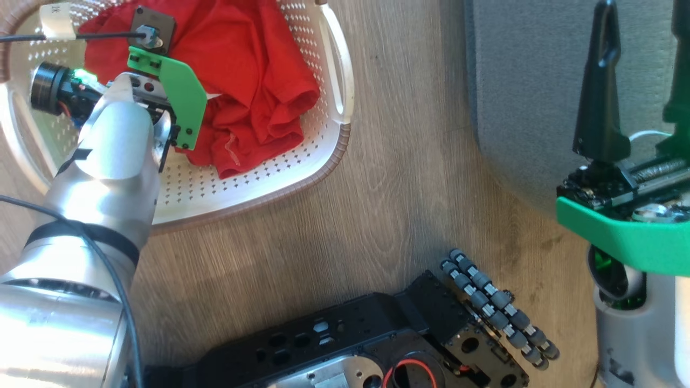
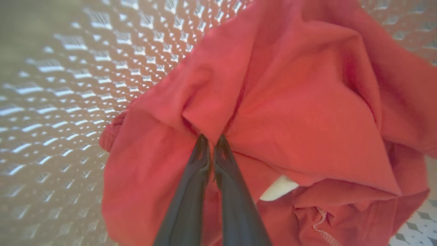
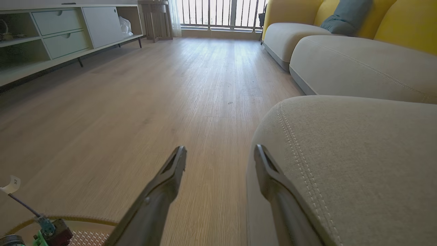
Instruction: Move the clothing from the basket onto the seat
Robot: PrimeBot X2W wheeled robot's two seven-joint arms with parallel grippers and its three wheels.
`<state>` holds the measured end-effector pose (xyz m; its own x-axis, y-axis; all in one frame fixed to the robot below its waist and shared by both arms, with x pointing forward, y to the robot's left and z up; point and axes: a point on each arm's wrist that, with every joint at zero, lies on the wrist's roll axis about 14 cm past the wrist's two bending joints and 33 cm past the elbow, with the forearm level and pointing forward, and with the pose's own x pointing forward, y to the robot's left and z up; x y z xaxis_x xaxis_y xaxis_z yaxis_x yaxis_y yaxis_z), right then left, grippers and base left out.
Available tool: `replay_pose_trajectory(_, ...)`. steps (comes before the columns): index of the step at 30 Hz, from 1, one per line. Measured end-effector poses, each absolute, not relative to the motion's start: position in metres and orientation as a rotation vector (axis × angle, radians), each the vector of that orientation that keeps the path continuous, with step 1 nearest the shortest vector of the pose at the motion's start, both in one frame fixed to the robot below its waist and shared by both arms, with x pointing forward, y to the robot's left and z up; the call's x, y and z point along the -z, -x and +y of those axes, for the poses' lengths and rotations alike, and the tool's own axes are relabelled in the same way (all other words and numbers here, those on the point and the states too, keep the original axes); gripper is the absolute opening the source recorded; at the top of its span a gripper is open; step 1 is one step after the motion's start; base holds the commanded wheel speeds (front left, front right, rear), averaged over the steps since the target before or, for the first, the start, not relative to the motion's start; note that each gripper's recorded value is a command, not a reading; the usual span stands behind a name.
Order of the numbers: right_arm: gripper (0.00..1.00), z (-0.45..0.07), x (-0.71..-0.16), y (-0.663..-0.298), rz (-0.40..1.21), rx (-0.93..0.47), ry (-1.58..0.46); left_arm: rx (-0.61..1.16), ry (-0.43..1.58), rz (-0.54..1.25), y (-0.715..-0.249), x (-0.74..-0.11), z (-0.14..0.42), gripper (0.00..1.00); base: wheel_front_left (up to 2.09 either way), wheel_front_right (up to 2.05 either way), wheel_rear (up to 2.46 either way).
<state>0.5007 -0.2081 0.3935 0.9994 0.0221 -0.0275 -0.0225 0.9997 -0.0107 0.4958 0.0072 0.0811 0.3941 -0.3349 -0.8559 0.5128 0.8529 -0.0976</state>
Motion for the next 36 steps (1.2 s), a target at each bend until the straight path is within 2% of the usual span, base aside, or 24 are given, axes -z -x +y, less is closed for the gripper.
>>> replay_pose_trajectory(8,1.00,-0.203,-0.431,-0.510,-0.065,-0.048,0.028,0.520,-0.150,0.925,-0.515,-0.116,0.002,0.00,0.00,0.00,0.00)
replay_pose_trajectory(13,1.00,-0.201,-0.452,-0.505,-0.091,-0.053,0.037,0.516,-0.086,0.852,-0.512,-0.149,-0.005,0.00,0.00,0.00,0.00)
replay_pose_trajectory(26,1.00,-0.193,-0.506,-0.468,-0.152,-0.058,0.039,0.448,0.010,0.629,-0.513,-0.264,0.002,0.00,0.00,0.00,0.00)
replay_pose_trajectory(36,1.00,-0.181,-0.555,-0.436,-0.247,-0.084,0.024,0.371,0.147,0.340,-0.511,-0.382,0.020,0.00,0.00,0.00,0.00)
